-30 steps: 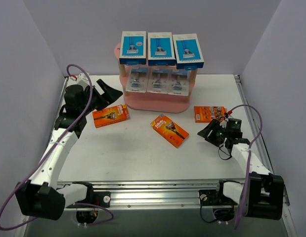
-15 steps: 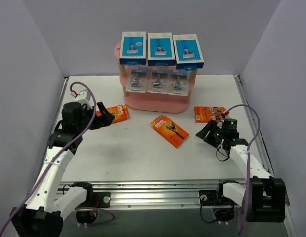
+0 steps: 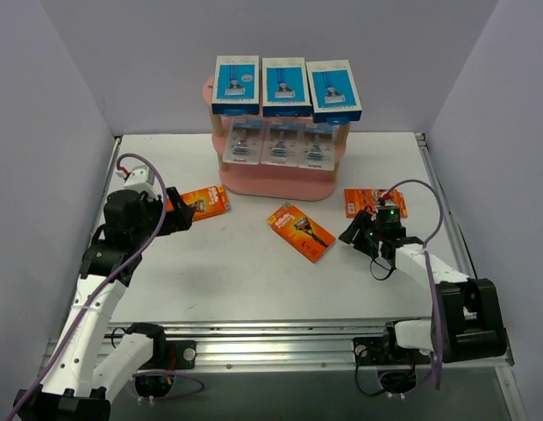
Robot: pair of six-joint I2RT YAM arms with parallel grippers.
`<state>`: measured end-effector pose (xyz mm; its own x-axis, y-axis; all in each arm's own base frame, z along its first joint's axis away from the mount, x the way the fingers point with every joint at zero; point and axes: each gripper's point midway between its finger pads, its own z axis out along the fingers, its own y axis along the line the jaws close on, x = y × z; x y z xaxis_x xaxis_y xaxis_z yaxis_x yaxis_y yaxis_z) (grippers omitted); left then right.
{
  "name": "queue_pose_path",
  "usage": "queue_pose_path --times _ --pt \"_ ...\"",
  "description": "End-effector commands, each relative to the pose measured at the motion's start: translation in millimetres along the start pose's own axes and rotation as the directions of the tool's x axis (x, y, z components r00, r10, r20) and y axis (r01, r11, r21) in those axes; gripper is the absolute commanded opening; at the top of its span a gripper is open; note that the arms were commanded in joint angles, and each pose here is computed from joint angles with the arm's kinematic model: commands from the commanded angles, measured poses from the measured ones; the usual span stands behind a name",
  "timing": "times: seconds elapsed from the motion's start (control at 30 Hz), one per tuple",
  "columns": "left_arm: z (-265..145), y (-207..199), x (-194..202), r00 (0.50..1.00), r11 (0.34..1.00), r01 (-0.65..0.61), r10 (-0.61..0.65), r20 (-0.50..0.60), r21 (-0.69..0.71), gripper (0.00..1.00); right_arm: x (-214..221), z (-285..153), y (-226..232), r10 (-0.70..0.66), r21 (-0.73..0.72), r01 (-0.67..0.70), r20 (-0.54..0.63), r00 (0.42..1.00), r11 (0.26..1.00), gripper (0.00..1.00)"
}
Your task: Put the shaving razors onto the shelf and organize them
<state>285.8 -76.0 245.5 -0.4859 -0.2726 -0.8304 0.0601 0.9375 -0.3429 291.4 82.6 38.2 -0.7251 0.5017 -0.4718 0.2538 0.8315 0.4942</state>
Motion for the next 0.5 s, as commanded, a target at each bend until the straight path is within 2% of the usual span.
queue_pose_path --times 0.0,0.27,0.47 --pt "-4.7 -3.2 -9.6 0.999 1.000 -0.022 0.022 0.040 0.005 0.94 -39.3 7.8 18.7 -0.072 -0.029 0.075 0.109 0.991 0.997 0.52" --pt "-2.1 0.9 -8.9 0.999 1.000 -0.024 0.025 0.035 -0.018 0.94 -63.6 28.3 40.2 -0.131 -0.095 0.146 0.144 0.981 0.985 0.52" --pt "-1.1 3.3 -8.9 0.999 0.999 -0.022 0.023 0.036 -0.027 0.94 -56.0 43.8 48.0 -0.113 -0.146 0.128 0.110 0.988 0.981 0.52"
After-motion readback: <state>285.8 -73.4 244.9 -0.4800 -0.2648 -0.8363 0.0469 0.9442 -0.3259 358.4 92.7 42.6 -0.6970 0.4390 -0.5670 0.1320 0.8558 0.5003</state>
